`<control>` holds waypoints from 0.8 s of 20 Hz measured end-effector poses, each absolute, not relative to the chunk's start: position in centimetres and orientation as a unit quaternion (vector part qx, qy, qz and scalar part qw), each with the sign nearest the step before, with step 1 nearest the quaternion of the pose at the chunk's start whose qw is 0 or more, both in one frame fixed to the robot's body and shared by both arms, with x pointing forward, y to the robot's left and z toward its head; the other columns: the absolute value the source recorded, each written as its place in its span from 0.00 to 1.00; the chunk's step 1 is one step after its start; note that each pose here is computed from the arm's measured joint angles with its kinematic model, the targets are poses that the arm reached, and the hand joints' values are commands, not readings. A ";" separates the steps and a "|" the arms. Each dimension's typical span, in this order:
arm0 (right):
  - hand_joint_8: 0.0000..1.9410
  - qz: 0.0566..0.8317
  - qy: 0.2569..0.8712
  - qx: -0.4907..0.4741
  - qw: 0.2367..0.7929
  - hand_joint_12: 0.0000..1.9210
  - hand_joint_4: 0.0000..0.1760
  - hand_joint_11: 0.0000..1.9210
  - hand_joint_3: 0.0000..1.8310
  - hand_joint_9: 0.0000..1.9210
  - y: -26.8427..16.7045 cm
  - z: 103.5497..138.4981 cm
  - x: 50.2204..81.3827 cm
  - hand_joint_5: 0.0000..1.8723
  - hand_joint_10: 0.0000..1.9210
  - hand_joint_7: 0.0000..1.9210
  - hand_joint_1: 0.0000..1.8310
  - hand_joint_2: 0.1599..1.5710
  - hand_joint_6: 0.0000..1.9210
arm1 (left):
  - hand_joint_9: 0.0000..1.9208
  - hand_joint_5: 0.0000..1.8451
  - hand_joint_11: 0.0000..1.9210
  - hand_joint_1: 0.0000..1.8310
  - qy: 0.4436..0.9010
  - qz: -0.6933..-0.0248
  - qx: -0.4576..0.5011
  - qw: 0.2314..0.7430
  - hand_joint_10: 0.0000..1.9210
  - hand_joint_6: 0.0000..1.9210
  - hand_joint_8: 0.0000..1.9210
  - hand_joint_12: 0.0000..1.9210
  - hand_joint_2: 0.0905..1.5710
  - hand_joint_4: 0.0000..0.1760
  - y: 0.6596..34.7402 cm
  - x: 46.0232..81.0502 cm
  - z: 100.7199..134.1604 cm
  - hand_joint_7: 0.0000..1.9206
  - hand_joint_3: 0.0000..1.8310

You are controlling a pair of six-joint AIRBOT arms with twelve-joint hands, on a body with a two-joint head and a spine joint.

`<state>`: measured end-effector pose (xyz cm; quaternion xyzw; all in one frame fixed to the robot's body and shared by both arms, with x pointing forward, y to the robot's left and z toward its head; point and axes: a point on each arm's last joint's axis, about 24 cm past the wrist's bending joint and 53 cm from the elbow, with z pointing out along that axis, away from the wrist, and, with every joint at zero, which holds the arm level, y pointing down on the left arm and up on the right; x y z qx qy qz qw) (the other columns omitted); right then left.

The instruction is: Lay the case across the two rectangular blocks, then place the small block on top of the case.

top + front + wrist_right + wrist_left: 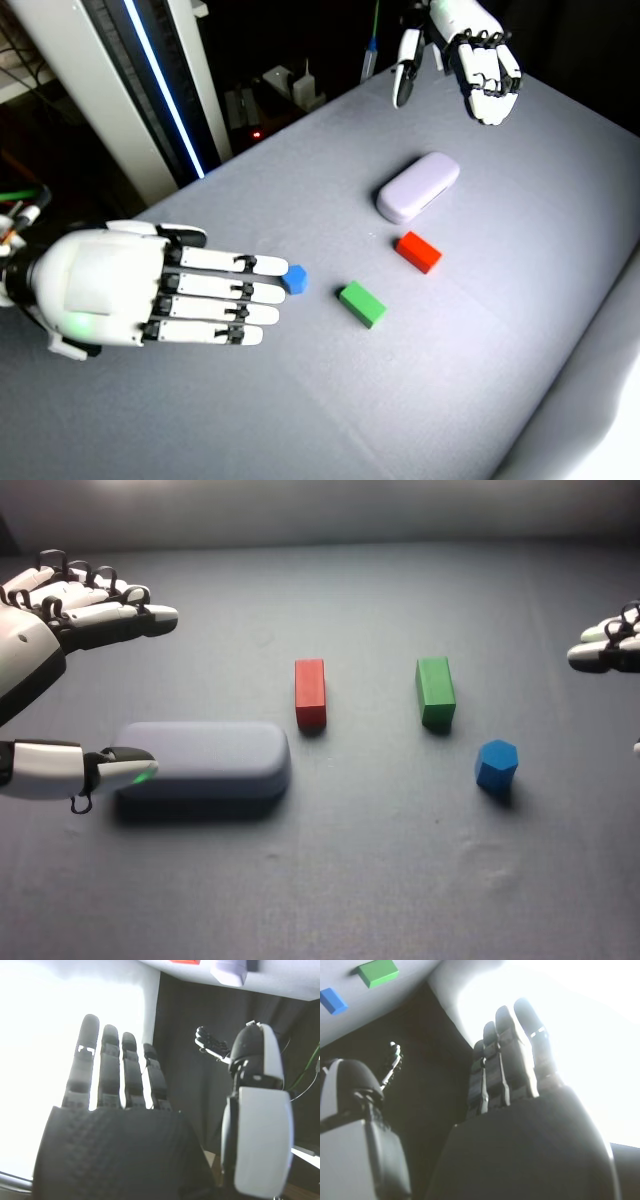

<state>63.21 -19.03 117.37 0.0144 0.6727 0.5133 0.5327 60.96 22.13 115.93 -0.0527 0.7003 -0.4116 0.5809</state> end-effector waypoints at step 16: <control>0.00 0.509 0.681 0.012 0.527 0.42 0.00 0.00 0.00 0.17 -18.9 116.5 63.2 0.25 0.00 0.18 0.45 0.77 0.00 | 0.16 0.15 0.00 0.48 0.758 -0.364 -0.013 0.540 0.00 0.00 0.00 0.51 0.48 0.74 20.2 64.1 111.7 0.13 0.00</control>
